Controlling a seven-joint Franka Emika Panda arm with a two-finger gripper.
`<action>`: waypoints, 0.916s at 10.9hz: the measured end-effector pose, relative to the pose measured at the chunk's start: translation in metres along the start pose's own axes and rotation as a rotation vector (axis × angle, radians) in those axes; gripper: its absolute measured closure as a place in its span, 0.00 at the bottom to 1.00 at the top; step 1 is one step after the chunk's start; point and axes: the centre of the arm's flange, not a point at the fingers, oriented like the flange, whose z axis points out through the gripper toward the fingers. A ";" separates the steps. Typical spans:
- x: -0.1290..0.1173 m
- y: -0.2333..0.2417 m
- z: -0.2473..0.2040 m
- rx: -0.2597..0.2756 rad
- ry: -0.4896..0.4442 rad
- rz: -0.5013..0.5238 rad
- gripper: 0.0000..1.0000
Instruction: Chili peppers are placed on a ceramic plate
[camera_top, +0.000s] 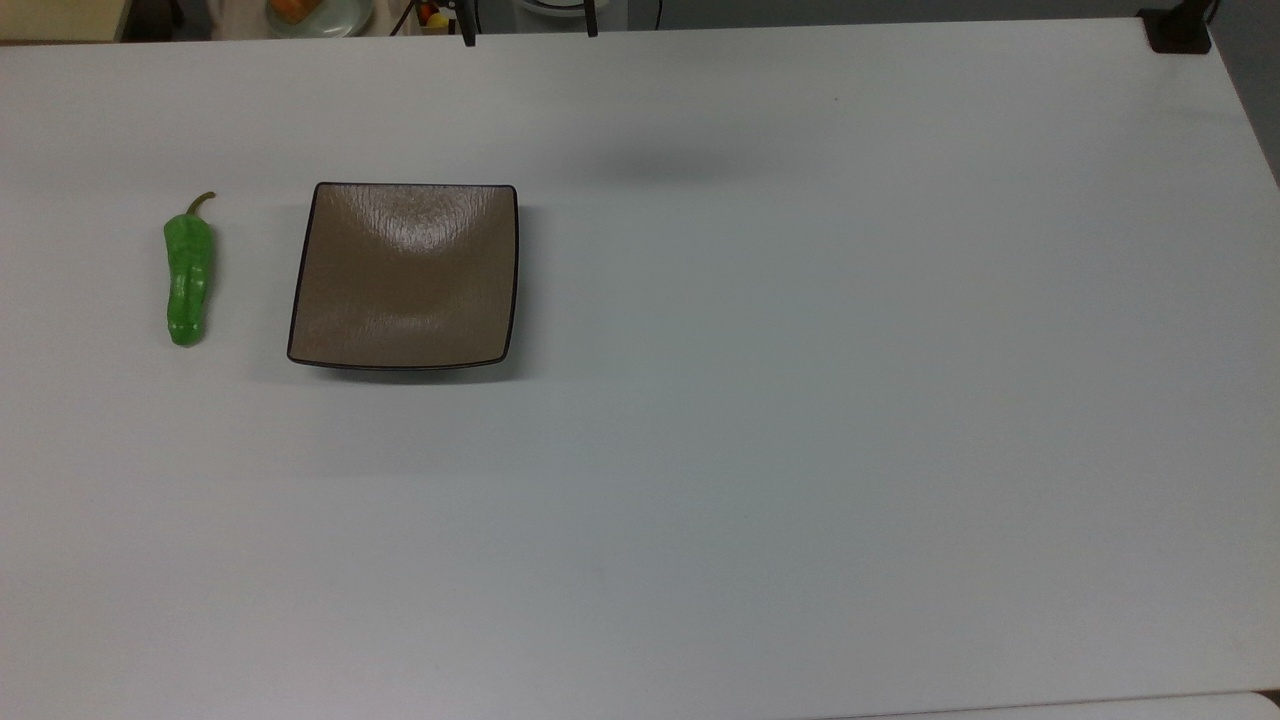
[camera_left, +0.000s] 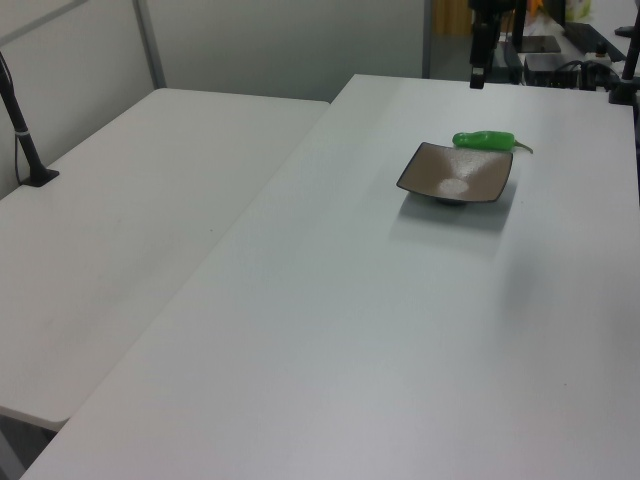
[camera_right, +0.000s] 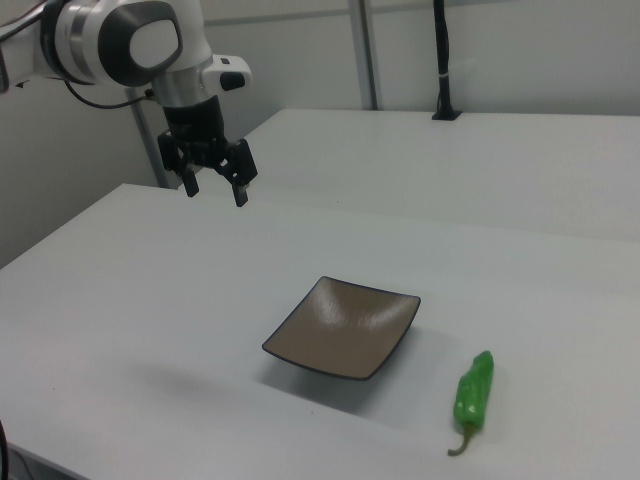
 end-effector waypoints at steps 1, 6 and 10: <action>0.000 0.000 0.000 0.000 0.000 0.000 0.00; 0.001 0.006 0.001 -0.002 0.002 -0.084 0.00; -0.004 0.087 0.006 -0.011 -0.003 -0.118 0.00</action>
